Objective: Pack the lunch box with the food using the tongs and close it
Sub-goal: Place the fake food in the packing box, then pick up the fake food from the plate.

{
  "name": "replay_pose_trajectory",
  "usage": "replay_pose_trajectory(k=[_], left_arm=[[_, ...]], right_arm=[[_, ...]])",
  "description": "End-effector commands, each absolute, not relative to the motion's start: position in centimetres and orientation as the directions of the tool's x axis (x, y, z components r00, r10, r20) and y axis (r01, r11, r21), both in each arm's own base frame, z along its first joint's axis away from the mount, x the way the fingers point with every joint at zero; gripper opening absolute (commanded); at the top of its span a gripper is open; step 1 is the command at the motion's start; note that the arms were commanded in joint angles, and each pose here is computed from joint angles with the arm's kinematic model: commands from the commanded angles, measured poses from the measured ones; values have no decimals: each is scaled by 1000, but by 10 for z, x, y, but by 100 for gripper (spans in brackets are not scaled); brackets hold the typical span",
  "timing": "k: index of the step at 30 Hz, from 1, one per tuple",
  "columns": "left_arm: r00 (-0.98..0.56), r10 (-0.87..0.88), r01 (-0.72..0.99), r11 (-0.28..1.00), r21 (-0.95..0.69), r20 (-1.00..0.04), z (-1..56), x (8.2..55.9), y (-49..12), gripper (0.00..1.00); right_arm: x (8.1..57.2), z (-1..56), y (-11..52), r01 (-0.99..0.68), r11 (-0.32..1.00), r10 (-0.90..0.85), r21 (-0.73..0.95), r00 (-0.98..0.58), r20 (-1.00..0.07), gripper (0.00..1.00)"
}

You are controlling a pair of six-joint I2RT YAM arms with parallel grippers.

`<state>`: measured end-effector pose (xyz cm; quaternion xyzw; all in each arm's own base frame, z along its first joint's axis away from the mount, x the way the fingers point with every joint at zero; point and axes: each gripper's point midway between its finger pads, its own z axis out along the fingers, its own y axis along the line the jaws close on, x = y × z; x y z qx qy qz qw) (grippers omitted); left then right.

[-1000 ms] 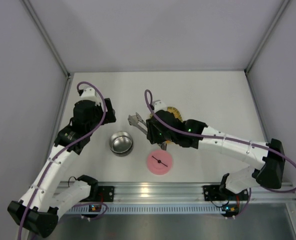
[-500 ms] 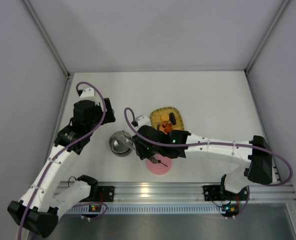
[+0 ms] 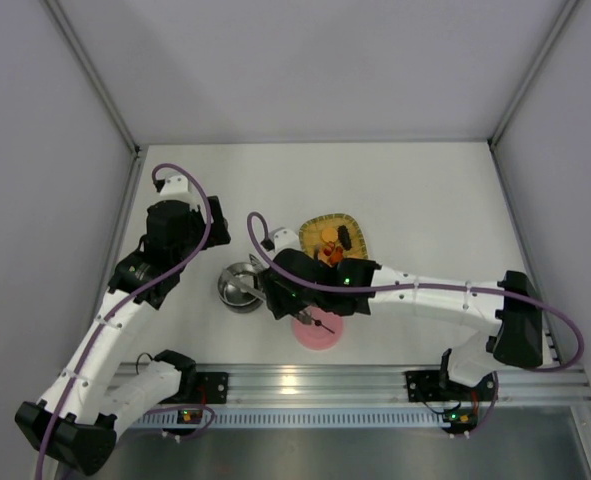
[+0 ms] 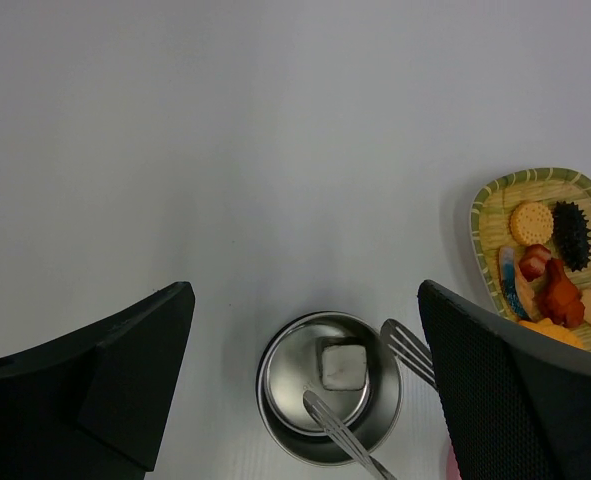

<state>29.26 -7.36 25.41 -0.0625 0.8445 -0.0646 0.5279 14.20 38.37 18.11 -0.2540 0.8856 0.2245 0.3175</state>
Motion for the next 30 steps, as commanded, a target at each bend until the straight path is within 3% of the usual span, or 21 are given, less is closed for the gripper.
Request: replay_pose_trajectory(k=[1,12,20,30], left_arm=[[-409,-184,-54,983,-178,-894,260,294,-69,99],[-405,-187,-50,982,-182,-895,262,293,-69,98],[-404,-188,-38,981,-189,-895,264,293,-72,99],[-408,-187,-38,981,-188,-894,262,293,-72,98]], right_arm=[[149,221,388,-577,779,-230,246,-628,-744,53],[192,245,314,-424,886,-122,188,-603,-788,53],[246,205,220,-157,982,-21,104,-640,-768,51],[264,167,194,-51,998,-54,-26,-675,-736,47]])
